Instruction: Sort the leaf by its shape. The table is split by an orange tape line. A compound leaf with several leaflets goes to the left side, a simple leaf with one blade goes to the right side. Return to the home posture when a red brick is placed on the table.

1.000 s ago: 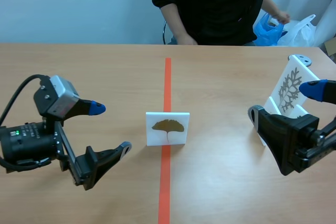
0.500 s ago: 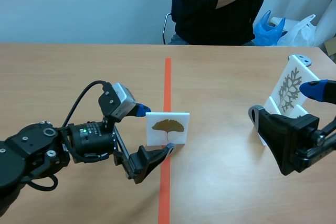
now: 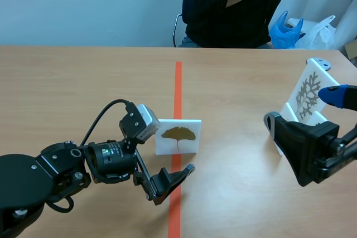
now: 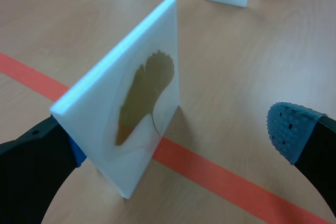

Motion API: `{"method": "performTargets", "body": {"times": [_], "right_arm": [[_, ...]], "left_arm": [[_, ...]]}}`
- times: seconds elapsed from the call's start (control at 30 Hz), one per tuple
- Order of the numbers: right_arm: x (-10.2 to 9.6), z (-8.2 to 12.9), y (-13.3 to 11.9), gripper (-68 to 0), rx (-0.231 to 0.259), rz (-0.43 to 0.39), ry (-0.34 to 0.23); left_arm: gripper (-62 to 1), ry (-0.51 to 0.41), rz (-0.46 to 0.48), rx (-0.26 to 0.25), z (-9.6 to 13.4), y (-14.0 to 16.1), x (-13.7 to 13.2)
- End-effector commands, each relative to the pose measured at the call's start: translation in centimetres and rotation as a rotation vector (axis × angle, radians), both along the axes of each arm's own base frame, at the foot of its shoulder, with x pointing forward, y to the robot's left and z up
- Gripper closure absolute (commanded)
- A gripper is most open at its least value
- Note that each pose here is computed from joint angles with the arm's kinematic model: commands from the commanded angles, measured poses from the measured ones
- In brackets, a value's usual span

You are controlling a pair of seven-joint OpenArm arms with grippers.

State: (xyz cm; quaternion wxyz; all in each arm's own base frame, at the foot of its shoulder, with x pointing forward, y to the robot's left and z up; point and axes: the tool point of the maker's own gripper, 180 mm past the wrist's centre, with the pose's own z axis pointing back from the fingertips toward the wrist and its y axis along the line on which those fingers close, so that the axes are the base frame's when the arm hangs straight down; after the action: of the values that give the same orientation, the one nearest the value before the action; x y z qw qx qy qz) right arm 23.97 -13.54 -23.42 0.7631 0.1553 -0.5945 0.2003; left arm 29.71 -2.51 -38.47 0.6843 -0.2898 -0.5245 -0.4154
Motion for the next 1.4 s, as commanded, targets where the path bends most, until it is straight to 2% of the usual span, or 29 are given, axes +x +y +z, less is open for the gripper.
{"method": "performTargets", "body": {"times": [0.0, 0.17, 0.23, 0.5, 0.57, 0.7, 0.8, 0.93, 1.23, 1.3, 1.37], "right_arm": [[0.5, 1.0, -0.2, -67.9, 0.010, -0.007, -0.034], [0.5, 1.0, -0.2, -67.9, 0.010, -0.007, -0.034], [0.5, 1.0, -0.2, -67.9, 0.010, -0.007, -0.034], [0.5, 1.0, -0.2, -67.9, 0.012, -0.007, -0.035], [0.5, 1.0, -0.2, -67.9, 0.015, -0.008, -0.034], [0.5, 1.0, -0.2, -67.9, 0.015, -0.008, -0.034], [0.5, 1.0, -0.2, -67.9, 0.015, -0.008, -0.034], [0.5, 1.0, -0.2, -67.9, 0.015, -0.008, -0.034], [0.5, 1.0, -0.2, -67.9, 0.015, -0.008, -0.034], [0.5, 1.0, -0.2, -67.9, 0.015, -0.008, -0.035], [0.5, 1.0, -0.2, -67.9, 0.015, -0.008, -0.035]], "left_arm": [[-62.3, -0.033, -0.003, -0.041, 1.4, -0.7, 0.5], [-61.7, -0.037, -0.001, -0.045, 1.5, -1.0, 0.5], [-57.8, -0.041, 0.002, -0.047, 1.6, -1.2, 0.6], [-55.0, -0.060, 0.073, -0.011, 0.8, -1.3, 1.5], [-49.8, -0.053, 0.084, -0.007, 0.4, -1.2, 1.5], [-34.2, -0.062, 0.118, -0.005, 0.2, -1.1, 1.9], [-24.1, -0.068, 0.172, -0.031, 0.8, -0.7, 2.7], [-10.3, -0.069, 0.194, -0.046, 1.1, -0.5, 3.3], [-6.7, -0.075, 0.195, -0.040, 1.2, 0.0, 3.4], [-6.7, -0.078, 0.200, -0.051, 1.7, 0.2, 3.7], [-6.7, -0.073, 0.225, -0.084, 2.5, 0.6, 4.1]]}}
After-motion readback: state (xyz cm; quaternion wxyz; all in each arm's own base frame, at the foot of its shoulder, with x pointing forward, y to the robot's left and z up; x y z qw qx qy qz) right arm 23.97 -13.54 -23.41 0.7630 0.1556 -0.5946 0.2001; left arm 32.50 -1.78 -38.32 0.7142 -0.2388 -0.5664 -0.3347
